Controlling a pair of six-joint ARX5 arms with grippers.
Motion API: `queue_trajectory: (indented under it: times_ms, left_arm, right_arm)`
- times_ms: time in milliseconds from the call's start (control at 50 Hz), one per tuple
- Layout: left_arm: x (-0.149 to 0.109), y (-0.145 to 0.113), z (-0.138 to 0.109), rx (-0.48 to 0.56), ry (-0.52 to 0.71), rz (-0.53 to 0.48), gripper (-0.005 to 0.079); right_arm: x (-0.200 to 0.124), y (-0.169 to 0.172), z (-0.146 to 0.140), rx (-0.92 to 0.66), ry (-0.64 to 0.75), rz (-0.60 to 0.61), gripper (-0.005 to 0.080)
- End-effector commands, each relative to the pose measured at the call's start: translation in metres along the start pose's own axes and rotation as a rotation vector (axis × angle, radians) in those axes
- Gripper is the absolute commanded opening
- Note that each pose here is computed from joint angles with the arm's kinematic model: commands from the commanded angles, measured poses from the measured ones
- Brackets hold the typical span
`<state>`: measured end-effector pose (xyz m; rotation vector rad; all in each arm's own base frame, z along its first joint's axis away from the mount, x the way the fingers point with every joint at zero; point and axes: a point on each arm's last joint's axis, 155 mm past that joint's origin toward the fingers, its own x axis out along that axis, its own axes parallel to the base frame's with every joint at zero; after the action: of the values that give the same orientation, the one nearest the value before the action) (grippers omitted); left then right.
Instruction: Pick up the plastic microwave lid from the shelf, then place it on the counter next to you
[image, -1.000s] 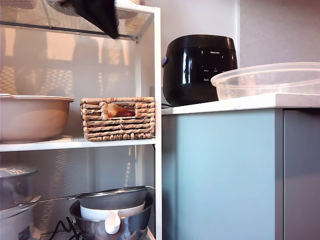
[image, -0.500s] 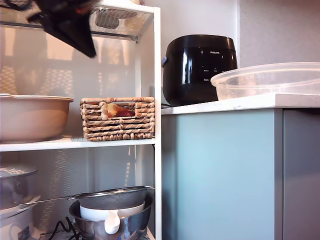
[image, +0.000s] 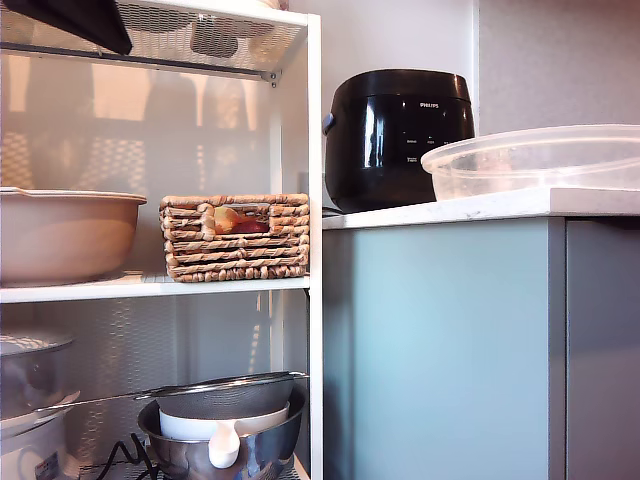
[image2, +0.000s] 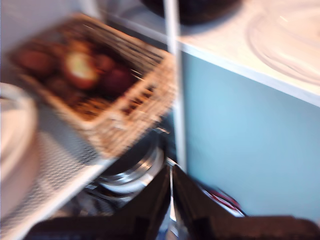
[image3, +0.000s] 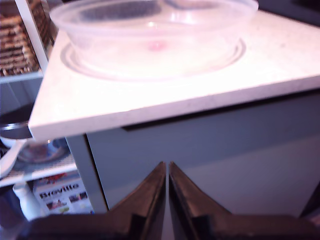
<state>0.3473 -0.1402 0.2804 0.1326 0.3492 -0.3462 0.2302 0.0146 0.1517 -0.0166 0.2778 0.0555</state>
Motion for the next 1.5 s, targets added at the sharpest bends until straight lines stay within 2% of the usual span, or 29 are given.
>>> queue_trajectory:
  times_ms: [0,220,380,520,680,900,1240,1480]
  left_arm:
    - [0.001,0.012,-0.005,-0.001,-0.008,0.028,-0.0021]
    - [0.000,0.051,-0.002,-0.051,-0.038,0.053,-0.0021]
    - [-0.010,0.079,-0.002,-0.088,-0.049,0.077,-0.0021]
    - [-0.023,0.092,-0.003,-0.109,-0.059,0.088,-0.0021]
    - [-0.039,0.096,-0.010,-0.114,-0.085,0.110,-0.0021]
    - [-0.058,0.087,-0.034,-0.125,-0.115,0.122,-0.0021]
    - [-0.082,0.071,-0.074,-0.201,-0.166,0.122,-0.0021]
    - [-0.101,0.065,-0.090,-0.248,-0.232,0.142,-0.0021]
  right_arm:
    - [-0.002,0.000,0.001,-0.002,0.004,-0.001,-0.0012]
    - [-0.003,0.000,-0.025,-0.006,0.109,-0.001,-0.0012]
    - [-0.006,-0.001,-0.043,-0.008,0.182,-0.001,-0.0012]
    - [-0.006,0.000,-0.045,-0.008,0.190,-0.001,-0.0012]
    - [-0.006,0.000,-0.045,-0.009,0.190,-0.001,-0.0012]
    - [-0.006,0.000,-0.045,-0.008,0.190,-0.001,-0.0012]
    - [-0.006,0.000,-0.045,-0.008,0.190,-0.001,-0.0012]
    - [-0.006,-0.001,-0.045,-0.009,0.190,-0.001,-0.0012]
